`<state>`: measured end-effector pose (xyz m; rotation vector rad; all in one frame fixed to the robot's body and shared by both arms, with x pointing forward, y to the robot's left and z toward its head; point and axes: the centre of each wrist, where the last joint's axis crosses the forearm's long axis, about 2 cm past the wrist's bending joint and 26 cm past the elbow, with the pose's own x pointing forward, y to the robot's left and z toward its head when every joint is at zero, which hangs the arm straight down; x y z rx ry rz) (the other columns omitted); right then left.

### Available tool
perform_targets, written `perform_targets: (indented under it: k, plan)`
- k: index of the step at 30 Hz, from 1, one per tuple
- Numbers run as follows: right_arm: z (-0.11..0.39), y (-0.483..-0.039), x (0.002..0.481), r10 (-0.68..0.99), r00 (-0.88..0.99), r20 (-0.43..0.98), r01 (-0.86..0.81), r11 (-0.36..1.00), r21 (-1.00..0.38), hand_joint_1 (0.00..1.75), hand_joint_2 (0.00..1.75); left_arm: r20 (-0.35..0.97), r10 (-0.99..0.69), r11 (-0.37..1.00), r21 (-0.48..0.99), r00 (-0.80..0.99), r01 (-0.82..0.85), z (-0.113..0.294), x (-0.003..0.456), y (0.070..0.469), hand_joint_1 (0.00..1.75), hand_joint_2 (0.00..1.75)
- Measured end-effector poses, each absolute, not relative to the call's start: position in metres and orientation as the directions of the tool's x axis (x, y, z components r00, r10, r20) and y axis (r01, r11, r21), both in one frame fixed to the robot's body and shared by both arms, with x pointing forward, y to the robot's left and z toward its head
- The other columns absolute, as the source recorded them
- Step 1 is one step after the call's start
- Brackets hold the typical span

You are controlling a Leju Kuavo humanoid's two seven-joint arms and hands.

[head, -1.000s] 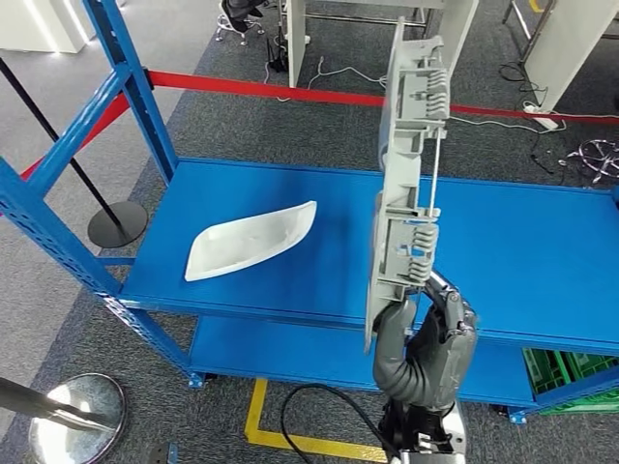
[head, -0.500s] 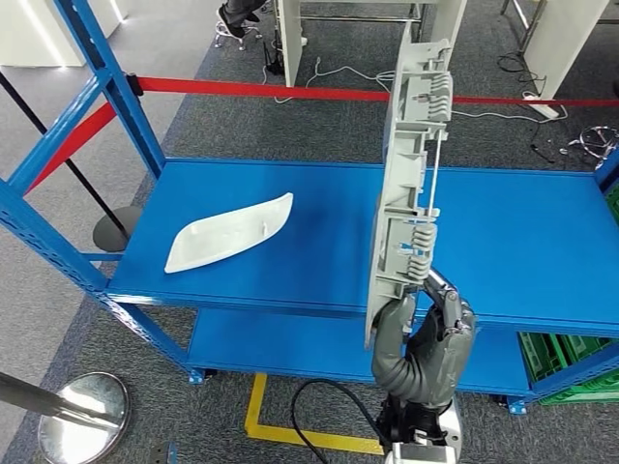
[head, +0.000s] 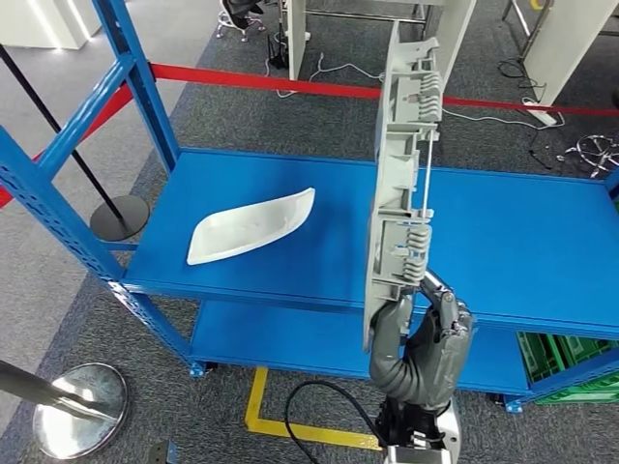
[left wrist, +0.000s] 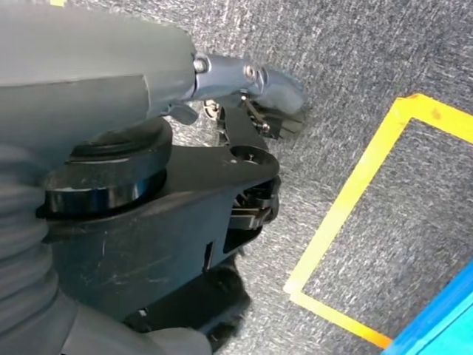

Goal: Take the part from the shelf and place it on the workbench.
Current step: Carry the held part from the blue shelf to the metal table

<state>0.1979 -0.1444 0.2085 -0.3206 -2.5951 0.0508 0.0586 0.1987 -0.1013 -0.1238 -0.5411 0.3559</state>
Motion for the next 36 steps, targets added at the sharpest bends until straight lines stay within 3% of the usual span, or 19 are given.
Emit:
perform_targets:
  k: [36]
  plan:
    - [0.2091, -0.142, 0.1992, 0.233, -0.841, 0.488, 0.209, 0.972, -0.104, 1.75, 1.75, 0.479, 0.355, 0.934, -0.203, 0.803, -0.293, -0.1016, 0.0608, 0.2021, 0.0, 1.75]
